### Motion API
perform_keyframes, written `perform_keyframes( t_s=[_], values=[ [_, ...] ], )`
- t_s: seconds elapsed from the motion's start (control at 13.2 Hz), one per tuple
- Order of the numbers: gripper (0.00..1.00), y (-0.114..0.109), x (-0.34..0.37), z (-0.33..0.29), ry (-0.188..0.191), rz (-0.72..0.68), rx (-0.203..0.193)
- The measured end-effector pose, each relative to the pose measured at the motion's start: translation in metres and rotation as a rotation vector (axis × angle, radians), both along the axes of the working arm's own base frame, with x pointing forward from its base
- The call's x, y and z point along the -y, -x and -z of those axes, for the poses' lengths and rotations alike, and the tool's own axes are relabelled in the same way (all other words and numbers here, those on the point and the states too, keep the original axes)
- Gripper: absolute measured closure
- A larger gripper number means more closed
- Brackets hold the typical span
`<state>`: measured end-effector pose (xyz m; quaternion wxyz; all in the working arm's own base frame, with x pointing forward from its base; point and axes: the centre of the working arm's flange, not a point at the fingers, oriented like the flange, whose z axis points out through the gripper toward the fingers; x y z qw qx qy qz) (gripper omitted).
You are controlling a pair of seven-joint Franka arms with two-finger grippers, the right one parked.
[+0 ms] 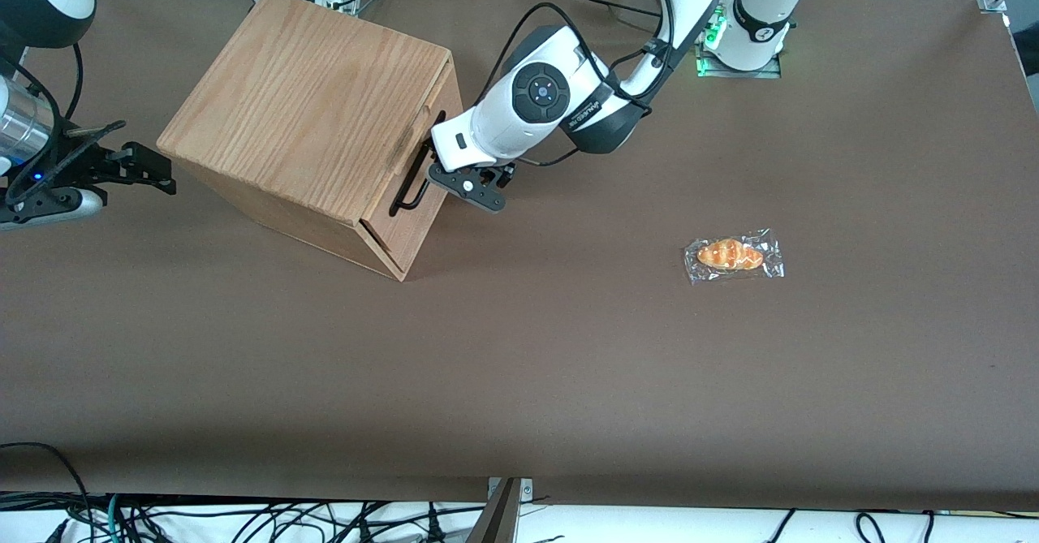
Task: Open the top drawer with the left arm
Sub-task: 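Pull the handle with the left gripper, sliding the drawer out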
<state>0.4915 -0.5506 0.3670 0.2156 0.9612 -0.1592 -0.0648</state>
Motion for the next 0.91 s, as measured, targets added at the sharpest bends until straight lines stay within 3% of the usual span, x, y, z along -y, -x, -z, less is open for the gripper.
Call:
perform_keyframes(
  t_s=[0.91],
  values=[
    [0.00,-0.055,-0.064,0.006,-0.029,-0.018,-0.017]
  ],
)
